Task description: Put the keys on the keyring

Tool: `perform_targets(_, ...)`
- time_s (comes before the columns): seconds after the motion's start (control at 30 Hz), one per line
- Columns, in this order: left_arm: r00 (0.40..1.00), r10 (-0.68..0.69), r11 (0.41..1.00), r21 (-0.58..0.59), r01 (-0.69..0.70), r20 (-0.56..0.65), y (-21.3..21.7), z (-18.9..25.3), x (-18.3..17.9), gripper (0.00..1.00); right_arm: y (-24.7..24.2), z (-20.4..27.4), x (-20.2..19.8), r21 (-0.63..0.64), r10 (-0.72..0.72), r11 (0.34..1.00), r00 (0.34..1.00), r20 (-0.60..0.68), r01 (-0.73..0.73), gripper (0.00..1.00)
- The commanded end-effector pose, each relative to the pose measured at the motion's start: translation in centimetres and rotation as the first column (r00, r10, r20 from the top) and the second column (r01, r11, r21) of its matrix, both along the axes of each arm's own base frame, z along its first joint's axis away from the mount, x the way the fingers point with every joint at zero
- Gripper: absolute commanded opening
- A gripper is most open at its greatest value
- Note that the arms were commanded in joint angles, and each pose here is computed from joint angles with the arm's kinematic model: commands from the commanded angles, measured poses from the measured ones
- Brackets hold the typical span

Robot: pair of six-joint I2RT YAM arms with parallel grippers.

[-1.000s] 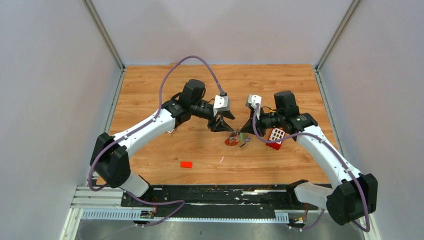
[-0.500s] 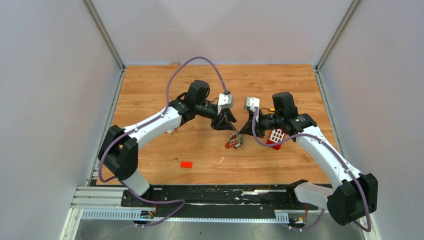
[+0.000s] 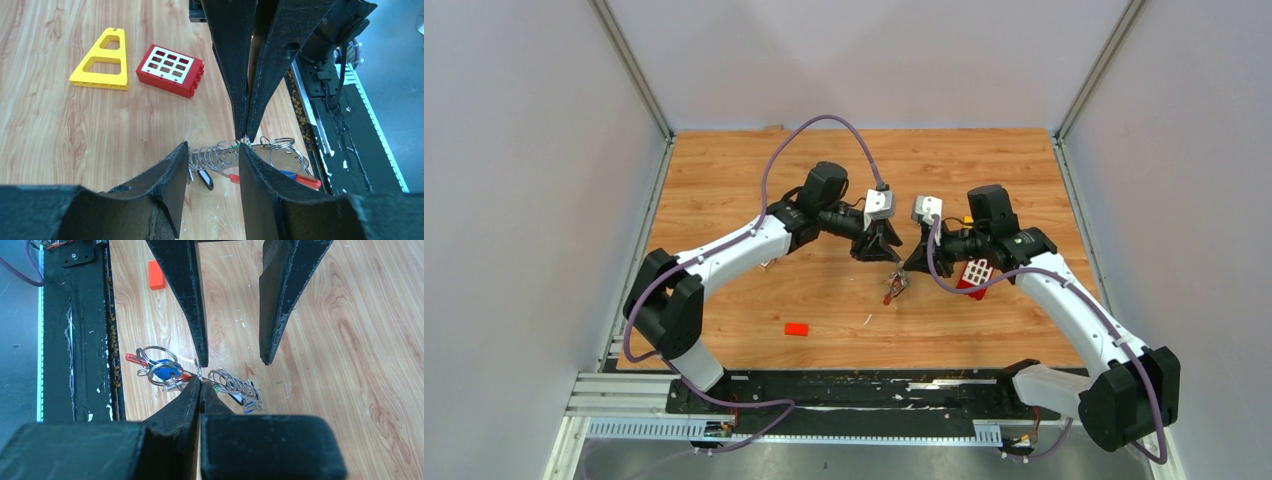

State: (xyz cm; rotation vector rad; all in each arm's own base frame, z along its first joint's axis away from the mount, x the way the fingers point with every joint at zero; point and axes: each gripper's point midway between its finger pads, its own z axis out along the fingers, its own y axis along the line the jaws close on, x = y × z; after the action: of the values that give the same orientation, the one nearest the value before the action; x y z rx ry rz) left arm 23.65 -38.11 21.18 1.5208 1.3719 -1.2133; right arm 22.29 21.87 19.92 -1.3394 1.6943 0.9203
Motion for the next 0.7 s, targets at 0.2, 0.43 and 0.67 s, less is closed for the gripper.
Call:
perform_targets(0.2, 1.0, -0.023, 0.999, -0.025, 0.023, 0.008, 0.0, 1.2, -0.9, 0.51, 0.1, 1.6, 0.7, 0.019, -0.014, 1.0, 0.996, 0.086, 0.013, 0.0)
perform_targets(0.43, 0.999, 0.022, 0.996, -0.086, -0.025, -0.032, 0.1, 2.4, -0.6, 0.52, -0.1, 1.3, 0.8, 0.012, -0.027, 1.0, 0.996, 0.088, 0.026, 0.0)
perform_targets(0.67, 0.999, 0.014, 0.996, -0.085, -0.018, -0.043, 0.4, 2.1, -1.0, 0.52, -0.2, 1.0, 1.0, 0.005, -0.037, 0.999, 0.995, 0.089, 0.036, 0.0)
